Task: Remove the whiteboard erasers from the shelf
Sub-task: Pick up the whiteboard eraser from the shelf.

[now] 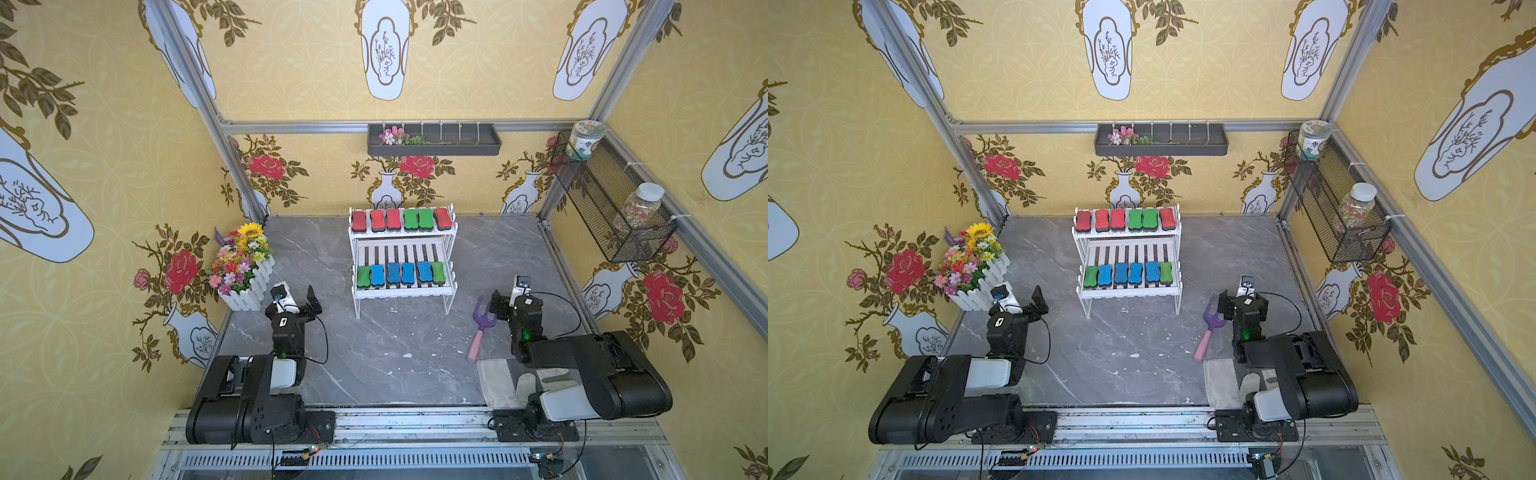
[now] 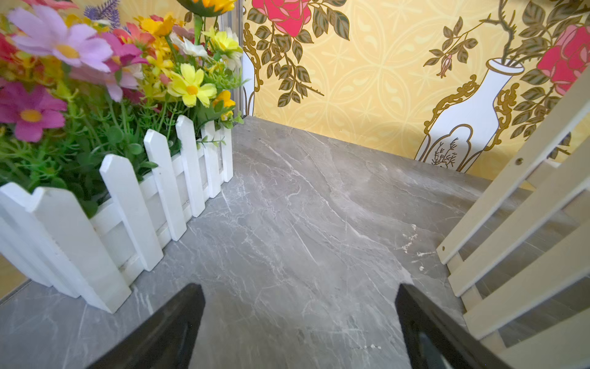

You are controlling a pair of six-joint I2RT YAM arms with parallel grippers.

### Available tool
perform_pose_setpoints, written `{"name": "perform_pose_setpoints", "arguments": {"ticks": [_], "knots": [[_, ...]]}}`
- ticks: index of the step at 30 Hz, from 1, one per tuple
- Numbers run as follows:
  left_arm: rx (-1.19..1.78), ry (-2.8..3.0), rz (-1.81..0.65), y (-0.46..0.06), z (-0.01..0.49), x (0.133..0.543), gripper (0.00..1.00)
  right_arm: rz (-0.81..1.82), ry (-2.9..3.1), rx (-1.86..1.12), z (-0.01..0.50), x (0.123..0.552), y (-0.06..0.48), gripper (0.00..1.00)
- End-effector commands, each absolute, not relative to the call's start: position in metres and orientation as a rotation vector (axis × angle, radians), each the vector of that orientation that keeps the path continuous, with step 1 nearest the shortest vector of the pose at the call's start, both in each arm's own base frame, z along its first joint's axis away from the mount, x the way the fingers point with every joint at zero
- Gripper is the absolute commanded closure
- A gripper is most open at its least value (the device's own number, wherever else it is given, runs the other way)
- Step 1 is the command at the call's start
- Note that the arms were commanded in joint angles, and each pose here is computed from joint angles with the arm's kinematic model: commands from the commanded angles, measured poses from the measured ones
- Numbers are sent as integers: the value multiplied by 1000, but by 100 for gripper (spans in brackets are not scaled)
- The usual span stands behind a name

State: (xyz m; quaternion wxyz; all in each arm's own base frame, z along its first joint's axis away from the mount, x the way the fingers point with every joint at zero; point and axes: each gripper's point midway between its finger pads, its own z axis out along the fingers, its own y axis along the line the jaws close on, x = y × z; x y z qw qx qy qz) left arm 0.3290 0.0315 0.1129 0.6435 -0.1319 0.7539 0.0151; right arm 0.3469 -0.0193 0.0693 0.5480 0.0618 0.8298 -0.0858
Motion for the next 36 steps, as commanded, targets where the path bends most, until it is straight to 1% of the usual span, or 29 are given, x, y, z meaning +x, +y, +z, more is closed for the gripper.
{"name": "perform_pose_setpoints", "arguments": {"ticks": [1, 32, 36], "knots": [[-303, 1679, 29, 32, 122, 331, 0, -204, 1918, 152, 81, 351, -20, 3], [-299, 1685, 26, 31, 121, 332, 0, -189, 1925, 155, 80, 353, -20, 3], [-323, 1669, 37, 36, 125, 331, 0, -215, 1924, 219, 84, 349, -30, 3]]}}
